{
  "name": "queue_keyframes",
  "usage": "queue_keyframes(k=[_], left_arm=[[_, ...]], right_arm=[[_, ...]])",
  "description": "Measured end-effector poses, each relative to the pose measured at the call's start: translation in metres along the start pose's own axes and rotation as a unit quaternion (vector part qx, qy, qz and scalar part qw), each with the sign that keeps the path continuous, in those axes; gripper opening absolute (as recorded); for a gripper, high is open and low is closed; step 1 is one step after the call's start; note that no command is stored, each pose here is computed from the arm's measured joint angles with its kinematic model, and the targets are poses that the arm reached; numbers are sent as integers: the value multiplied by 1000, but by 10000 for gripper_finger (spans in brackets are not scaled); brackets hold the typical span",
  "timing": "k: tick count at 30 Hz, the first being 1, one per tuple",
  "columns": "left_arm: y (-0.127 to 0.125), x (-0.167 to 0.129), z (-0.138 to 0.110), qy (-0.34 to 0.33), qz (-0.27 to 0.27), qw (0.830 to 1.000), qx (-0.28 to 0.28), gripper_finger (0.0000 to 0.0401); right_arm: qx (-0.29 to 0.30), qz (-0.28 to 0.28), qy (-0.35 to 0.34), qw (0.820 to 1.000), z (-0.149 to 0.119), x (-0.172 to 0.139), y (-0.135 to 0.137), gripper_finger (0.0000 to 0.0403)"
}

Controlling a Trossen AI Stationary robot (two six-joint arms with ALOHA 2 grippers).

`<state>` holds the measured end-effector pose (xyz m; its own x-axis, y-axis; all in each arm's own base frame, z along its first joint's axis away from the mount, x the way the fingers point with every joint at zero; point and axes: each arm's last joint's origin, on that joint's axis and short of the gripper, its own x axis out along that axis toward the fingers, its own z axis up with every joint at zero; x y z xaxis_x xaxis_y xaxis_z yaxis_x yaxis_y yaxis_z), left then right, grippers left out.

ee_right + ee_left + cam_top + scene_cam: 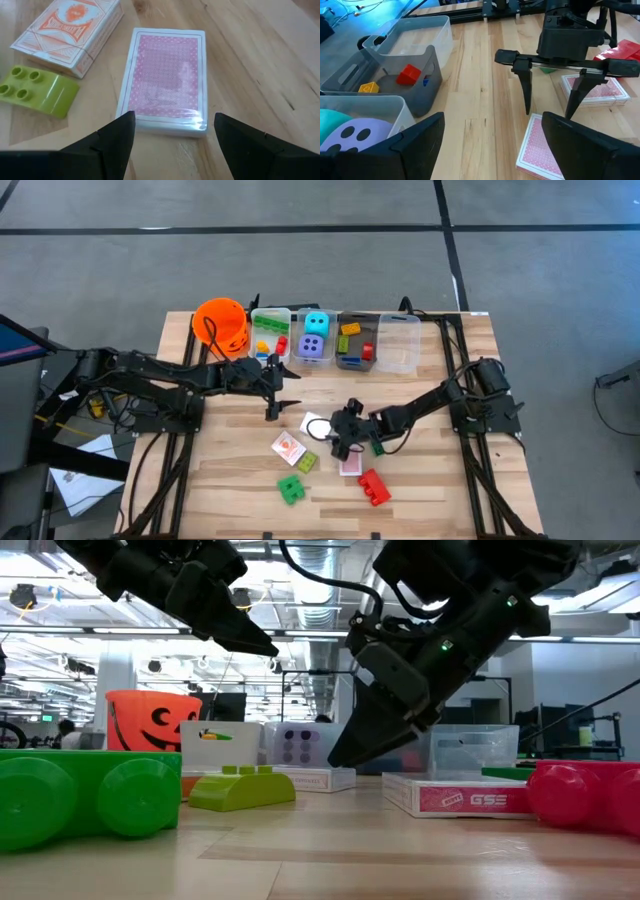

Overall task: Pick & Place Toys
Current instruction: Put the top red deck of cards into the right transparent bin

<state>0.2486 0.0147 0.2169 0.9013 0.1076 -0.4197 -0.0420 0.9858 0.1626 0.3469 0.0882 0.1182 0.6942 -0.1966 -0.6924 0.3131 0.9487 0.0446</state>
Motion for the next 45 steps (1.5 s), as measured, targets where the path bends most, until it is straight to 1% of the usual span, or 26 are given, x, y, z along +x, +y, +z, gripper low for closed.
queue_keyframes(k=[4, 7, 10, 18, 45], left_arm=[[0, 0, 0, 0, 0, 1000, 0, 322], [0, 0, 0, 0, 0, 1000, 0, 322], [0, 0, 0, 0, 0, 1000, 0, 321], [0, 0, 0, -1, -2, 1000, 0, 322], [0, 0, 0, 0, 0, 1000, 0, 323]], right_arm=[[2, 6, -4, 1000, 1, 0, 1, 266], [-4, 35, -2, 999, 1, 1, 3, 266], [-7, 40, -7, 999, 2, 1, 4, 266], [-3, 23, -7, 1000, 4, 4, -2, 266], [7, 23, -12, 1000, 7, 5, -5, 266]])
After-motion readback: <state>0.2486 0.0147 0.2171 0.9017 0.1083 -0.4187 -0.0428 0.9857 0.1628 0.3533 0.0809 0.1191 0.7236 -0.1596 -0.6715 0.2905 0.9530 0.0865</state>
